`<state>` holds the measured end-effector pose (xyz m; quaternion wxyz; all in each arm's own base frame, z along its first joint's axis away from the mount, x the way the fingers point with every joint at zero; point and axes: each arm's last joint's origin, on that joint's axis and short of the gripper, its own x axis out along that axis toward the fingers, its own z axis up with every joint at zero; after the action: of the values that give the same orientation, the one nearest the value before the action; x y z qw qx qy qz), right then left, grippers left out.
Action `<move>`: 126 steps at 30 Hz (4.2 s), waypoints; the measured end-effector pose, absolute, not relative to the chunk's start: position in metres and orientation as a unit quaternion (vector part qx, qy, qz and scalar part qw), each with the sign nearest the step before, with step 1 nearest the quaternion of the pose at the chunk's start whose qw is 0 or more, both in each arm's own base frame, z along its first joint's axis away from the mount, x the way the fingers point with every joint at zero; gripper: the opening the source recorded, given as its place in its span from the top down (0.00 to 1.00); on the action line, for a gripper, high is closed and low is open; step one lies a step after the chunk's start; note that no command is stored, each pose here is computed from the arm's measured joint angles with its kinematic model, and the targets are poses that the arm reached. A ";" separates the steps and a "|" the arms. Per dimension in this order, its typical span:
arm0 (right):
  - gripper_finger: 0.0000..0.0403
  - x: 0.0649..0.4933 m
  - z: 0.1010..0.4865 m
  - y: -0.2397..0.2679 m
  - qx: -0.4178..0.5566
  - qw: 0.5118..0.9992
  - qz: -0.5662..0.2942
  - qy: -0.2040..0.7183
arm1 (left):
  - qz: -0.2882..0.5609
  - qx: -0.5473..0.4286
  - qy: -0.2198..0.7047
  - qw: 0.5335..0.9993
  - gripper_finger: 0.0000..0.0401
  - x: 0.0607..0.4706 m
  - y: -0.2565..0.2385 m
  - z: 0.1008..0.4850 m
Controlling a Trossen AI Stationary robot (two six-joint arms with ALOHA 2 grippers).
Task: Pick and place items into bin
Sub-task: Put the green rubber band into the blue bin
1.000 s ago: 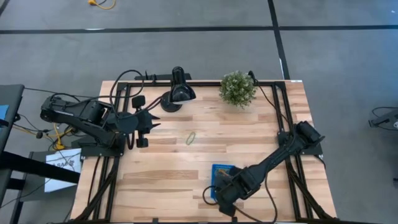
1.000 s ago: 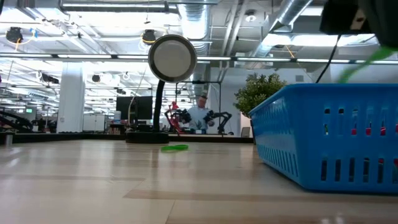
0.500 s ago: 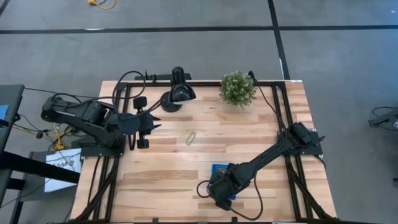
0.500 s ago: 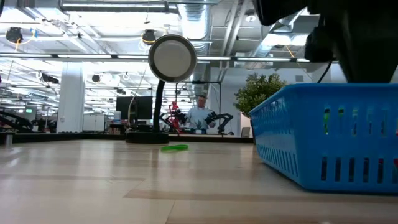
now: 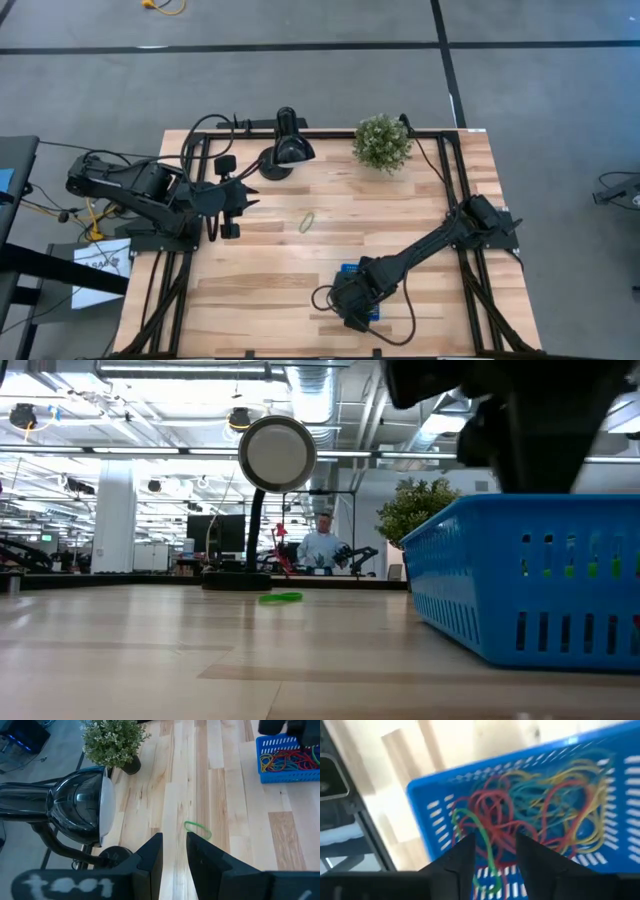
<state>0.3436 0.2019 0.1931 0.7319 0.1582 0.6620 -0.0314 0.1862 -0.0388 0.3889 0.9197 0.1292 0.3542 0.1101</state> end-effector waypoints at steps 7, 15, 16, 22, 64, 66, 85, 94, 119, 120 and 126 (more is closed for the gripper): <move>0.64 0.355 0.196 0.179 0.105 0.750 -0.004 0.653 | 0.110 0.129 0.354 0.920 0.81 0.186 -0.039 0.389; 0.67 0.391 0.199 0.122 0.035 0.809 0.001 0.586 | 0.110 0.129 0.354 0.920 0.81 0.186 -0.039 0.389; 0.67 0.395 0.200 0.114 0.037 0.815 0.001 0.579 | 0.110 0.129 0.354 0.920 0.81 0.186 -0.039 0.389; 0.68 0.423 0.206 0.076 0.003 0.869 0.022 0.494 | 0.106 0.140 0.357 0.917 0.81 0.186 -0.039 0.389; 0.67 0.457 0.144 0.011 -0.018 0.874 0.016 0.485 | 0.058 0.156 0.315 0.934 0.81 0.199 -0.045 0.320; 0.67 0.457 0.144 0.010 -0.017 0.874 0.015 0.486 | 0.058 0.155 0.311 0.936 0.81 0.197 -0.044 0.322; 0.68 0.464 0.122 0.015 -0.001 0.873 0.016 0.487 | 0.057 0.151 0.298 0.941 0.81 0.191 -0.042 0.327; 0.71 0.463 0.110 0.015 0.009 0.864 0.016 0.504 | 0.057 0.152 0.298 0.941 0.81 0.191 -0.042 0.327; 0.81 0.458 0.124 -0.007 -0.018 0.861 -0.056 0.506 | 0.056 0.156 0.302 0.939 0.81 0.190 -0.042 0.326; 0.81 0.458 0.124 -0.008 -0.018 0.861 -0.056 0.506 | 0.056 0.156 0.302 0.939 0.81 0.190 -0.042 0.326; 0.81 0.458 0.124 -0.013 -0.013 0.861 -0.057 0.506 | 0.056 0.156 0.302 0.939 0.81 0.190 -0.042 0.326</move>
<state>0.4581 -0.0129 0.1236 0.8607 -0.0131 0.5058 -0.0573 0.1904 -0.0423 0.3263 0.9388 0.1563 0.3019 0.0557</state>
